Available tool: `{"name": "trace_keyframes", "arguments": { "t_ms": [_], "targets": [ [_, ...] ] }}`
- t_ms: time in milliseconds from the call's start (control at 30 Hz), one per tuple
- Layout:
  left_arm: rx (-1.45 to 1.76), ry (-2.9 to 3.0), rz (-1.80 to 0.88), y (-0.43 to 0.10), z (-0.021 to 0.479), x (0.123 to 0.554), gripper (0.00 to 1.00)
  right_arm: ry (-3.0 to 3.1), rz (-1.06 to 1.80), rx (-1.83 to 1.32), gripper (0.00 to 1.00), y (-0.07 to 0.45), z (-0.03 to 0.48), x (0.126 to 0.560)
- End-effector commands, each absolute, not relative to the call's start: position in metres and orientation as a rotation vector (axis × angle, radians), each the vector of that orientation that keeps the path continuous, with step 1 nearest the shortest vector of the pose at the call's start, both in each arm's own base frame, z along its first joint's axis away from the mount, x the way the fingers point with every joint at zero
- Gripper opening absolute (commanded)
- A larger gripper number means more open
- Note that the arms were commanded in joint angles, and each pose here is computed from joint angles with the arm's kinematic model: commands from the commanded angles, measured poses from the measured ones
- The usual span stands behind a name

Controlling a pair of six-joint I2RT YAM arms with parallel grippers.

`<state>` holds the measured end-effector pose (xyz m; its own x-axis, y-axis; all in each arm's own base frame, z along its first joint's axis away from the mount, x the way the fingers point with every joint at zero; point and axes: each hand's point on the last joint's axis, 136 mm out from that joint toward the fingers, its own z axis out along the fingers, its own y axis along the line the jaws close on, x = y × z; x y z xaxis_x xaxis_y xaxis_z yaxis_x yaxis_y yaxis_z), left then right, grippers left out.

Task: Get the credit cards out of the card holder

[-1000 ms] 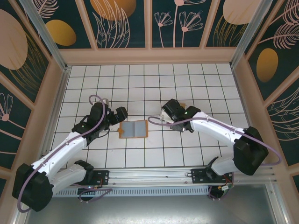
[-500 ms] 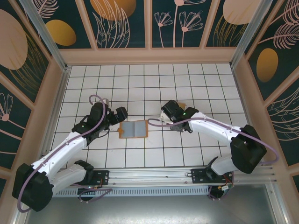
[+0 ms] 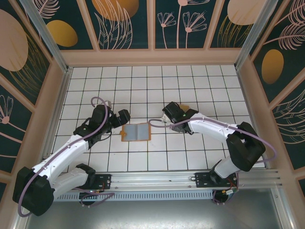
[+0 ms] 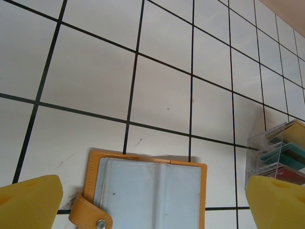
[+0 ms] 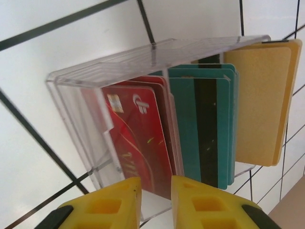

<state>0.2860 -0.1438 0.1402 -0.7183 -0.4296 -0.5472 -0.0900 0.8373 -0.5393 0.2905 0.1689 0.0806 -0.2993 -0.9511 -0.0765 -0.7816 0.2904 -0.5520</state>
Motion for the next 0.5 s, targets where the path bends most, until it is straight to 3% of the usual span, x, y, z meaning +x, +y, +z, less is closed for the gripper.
{"name": "trace_keyframes", "arguments": {
  "t_ms": [0, 233, 467],
  "targets": [
    [-0.365, 2.290, -0.618, -0.141, 0.145, 0.290, 0.99, 2.200, -0.585, -1.363, 0.24, 0.172, 0.100, 0.312],
    [-0.358, 2.302, -0.610, -0.143, 0.144, 0.293, 0.99, 2.238, -0.403, -1.157, 0.24, 0.191, 0.129, 0.318],
    [-0.360, 2.357, -0.598, -0.146, 0.129, 0.292, 0.99, 2.300, 0.111, -0.757, 0.28, 0.243, 0.167, 0.315]
  ]
}}
